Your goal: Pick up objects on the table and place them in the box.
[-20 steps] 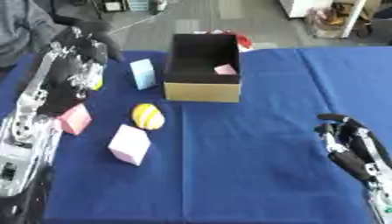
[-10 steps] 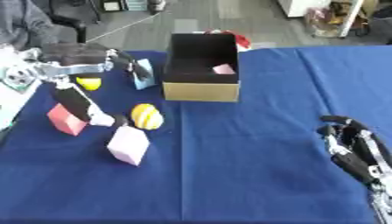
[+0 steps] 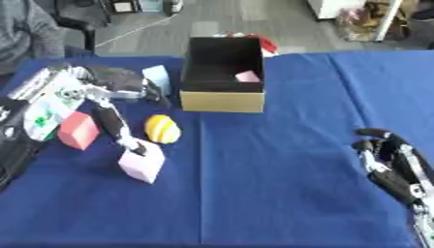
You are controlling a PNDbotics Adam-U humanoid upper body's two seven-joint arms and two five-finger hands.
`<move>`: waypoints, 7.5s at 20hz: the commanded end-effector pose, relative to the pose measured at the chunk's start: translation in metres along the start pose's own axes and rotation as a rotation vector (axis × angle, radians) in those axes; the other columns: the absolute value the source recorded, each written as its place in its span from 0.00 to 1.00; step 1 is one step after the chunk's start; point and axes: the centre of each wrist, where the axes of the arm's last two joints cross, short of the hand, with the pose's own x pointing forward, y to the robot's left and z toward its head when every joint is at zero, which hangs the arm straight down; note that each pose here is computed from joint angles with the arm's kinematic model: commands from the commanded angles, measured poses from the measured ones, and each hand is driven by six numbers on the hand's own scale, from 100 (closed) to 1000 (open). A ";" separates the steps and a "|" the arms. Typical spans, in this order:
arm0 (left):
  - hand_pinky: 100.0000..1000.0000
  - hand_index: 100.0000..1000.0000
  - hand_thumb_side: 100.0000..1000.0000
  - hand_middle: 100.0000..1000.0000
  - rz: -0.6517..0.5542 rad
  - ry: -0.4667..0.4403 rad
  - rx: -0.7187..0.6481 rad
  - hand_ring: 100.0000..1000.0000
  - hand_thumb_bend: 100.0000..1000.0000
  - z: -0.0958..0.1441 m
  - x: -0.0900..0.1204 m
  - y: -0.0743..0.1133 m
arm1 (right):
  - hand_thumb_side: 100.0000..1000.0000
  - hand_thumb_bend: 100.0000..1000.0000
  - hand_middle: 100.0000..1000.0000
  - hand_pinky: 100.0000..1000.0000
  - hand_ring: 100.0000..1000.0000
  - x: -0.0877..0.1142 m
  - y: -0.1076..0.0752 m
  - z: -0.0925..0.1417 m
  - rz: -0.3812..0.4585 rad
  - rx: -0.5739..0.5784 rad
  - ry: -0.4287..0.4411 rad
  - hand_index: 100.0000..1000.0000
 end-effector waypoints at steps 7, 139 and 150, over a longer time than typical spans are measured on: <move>0.87 0.92 0.51 0.75 -0.242 -0.179 -0.290 0.77 0.76 0.012 -0.016 -0.004 | 0.25 0.00 0.71 0.73 0.63 0.004 -0.007 -0.004 0.032 0.014 -0.018 0.72; 0.76 0.50 0.15 0.36 -0.146 0.386 0.347 0.46 0.37 0.072 -0.109 0.045 | 0.23 0.00 0.71 0.73 0.63 -0.006 -0.007 0.002 0.033 0.013 0.026 0.72; 0.76 0.57 0.10 0.43 -0.084 0.304 0.557 0.51 0.24 -0.073 -0.024 0.126 | 0.22 0.00 0.71 0.73 0.63 -0.005 0.002 0.000 0.004 0.031 0.020 0.72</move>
